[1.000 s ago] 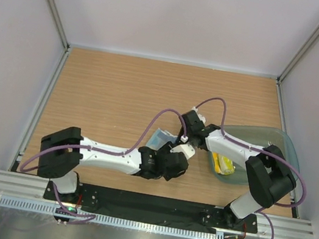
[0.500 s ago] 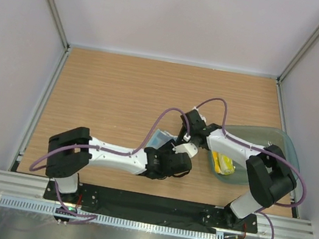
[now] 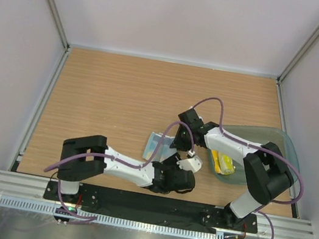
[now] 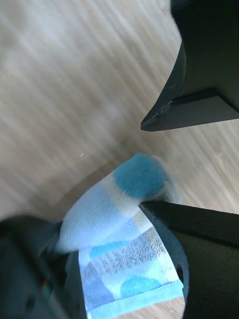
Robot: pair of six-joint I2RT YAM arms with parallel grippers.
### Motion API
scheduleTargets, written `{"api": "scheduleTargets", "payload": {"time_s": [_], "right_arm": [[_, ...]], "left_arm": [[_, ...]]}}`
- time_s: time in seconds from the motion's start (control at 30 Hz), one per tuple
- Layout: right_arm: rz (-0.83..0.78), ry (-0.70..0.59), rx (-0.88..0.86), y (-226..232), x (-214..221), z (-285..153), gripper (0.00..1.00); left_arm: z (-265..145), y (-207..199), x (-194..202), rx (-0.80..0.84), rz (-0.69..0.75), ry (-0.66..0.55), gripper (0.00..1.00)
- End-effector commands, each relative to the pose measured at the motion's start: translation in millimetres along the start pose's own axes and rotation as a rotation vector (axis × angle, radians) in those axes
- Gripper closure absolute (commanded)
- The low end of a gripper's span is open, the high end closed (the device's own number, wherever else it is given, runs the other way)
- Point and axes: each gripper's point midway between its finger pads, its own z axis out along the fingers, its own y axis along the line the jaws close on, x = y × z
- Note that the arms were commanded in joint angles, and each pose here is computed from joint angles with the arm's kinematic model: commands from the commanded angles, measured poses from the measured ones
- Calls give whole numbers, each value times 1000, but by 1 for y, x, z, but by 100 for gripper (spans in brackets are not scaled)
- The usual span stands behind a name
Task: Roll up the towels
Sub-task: Roll the towel
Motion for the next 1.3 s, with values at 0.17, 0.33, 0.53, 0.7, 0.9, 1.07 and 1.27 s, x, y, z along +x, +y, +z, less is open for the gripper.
{"api": "scheduleTargets", "payload": {"time_s": [0.17, 0.33, 0.53, 0.7, 0.9, 1.07, 1.27], "right_arm": [[-41, 22, -14, 14, 0, -10, 94], [-31, 40, -8, 8, 2, -12, 94], [25, 35, 31, -28, 0, -19, 84], [46, 12, 52, -44, -8, -28, 55], [67, -22, 72, -57, -24, -36, 41], [71, -61, 89, -62, -42, -46, 41], [82, -99, 74, -61, -57, -57, 41]], "left_arm": [[-1, -5, 21, -39, 25, 24, 51], [2, 0, 24, -81, 29, 38, 79], [-2, 12, 25, -56, -20, 47, 95], [-9, 11, 26, 42, -32, 60, 99], [-22, 21, 21, 143, -109, 66, 100], [-27, 33, 24, 160, -111, 72, 100], [-32, 41, 29, 151, -218, 88, 100]]}}
